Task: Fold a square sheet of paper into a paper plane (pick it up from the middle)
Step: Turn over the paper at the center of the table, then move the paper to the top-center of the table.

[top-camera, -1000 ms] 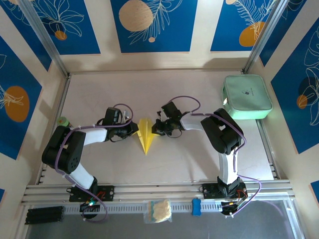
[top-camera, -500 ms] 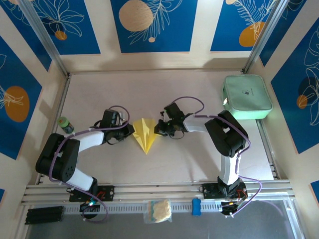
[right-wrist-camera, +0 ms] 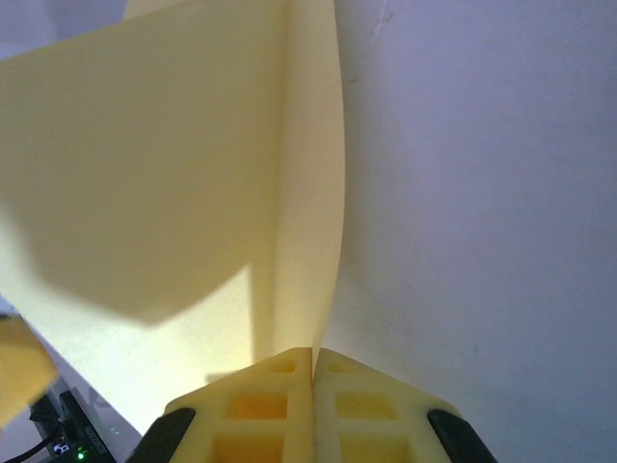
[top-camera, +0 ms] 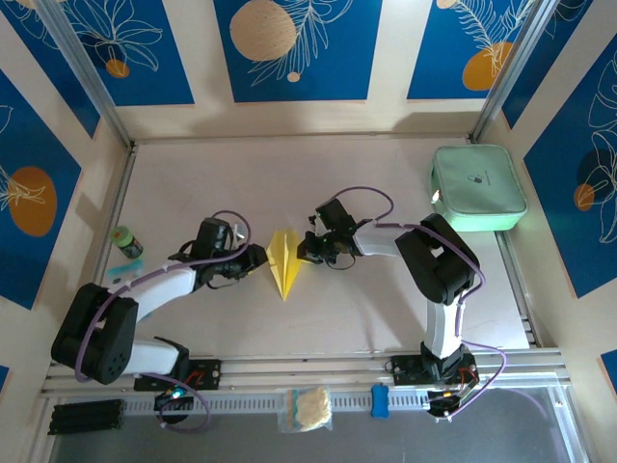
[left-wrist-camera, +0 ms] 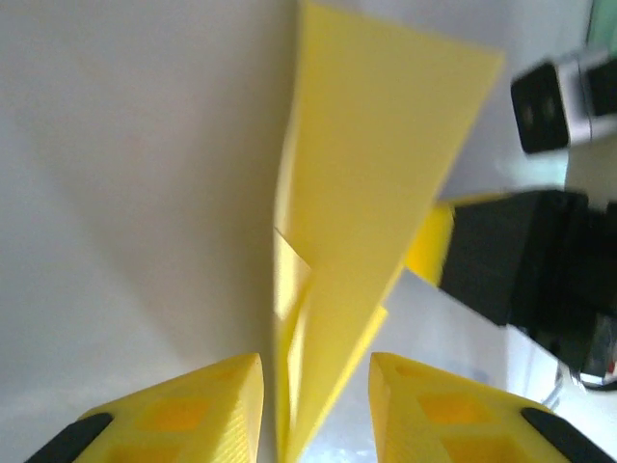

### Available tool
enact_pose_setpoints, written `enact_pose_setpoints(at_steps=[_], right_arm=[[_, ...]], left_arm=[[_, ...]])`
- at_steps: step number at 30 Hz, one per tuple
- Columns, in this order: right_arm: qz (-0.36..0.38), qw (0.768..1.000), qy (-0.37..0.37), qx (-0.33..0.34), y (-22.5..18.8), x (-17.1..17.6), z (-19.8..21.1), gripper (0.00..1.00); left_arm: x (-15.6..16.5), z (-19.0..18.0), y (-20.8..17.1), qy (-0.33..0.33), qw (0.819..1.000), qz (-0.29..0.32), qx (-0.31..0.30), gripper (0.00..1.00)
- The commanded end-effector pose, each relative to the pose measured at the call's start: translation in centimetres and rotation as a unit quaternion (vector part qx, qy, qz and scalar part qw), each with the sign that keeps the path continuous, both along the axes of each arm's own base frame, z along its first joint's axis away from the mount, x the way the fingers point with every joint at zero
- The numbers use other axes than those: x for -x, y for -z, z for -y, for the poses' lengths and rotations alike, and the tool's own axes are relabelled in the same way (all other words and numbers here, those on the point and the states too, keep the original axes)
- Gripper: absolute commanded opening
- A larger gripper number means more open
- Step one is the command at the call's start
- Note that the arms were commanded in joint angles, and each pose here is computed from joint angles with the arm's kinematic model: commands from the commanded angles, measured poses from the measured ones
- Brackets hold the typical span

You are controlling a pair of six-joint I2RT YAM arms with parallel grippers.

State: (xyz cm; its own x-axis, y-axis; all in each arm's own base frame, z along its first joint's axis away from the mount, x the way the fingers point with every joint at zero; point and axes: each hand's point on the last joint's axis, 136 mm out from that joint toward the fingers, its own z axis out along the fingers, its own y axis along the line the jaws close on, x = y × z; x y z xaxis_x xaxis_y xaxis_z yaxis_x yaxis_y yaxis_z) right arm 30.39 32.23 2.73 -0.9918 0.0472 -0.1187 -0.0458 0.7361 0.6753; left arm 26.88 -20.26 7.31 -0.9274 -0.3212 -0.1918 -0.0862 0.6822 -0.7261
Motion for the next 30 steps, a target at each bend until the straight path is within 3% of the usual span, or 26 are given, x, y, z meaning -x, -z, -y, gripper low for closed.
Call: enact_pose_setpoints(at_steps=[1, 13, 22, 30], right_arm=[[-0.005, 1.000, -0.007, -0.002, -0.2, 0.0, -0.5, 0.02], [-0.009, 1.000, -0.006, 0.001, 0.0, 0.2, -0.3, 0.02], [-0.009, 1.000, -0.007, 0.002, 0.0, 0.1, -0.4, 0.01], [-0.010, 1.000, -0.008, 0.001, 0.0, 0.2, -0.5, 0.02]], left_arm=[[1.3, 1.2, 0.4, 0.017, 1.000, -0.014, 0.011, 0.35], [1.1, 3.2, 0.9, 0.049, 0.998, -0.014, 0.027, 0.37], [1.2, 4.4, 0.5, 0.073, 0.997, -0.004, 0.032, 0.29], [1.3, 5.0, 1.6, 0.095, 0.995, -0.012, -0.025, 0.34]])
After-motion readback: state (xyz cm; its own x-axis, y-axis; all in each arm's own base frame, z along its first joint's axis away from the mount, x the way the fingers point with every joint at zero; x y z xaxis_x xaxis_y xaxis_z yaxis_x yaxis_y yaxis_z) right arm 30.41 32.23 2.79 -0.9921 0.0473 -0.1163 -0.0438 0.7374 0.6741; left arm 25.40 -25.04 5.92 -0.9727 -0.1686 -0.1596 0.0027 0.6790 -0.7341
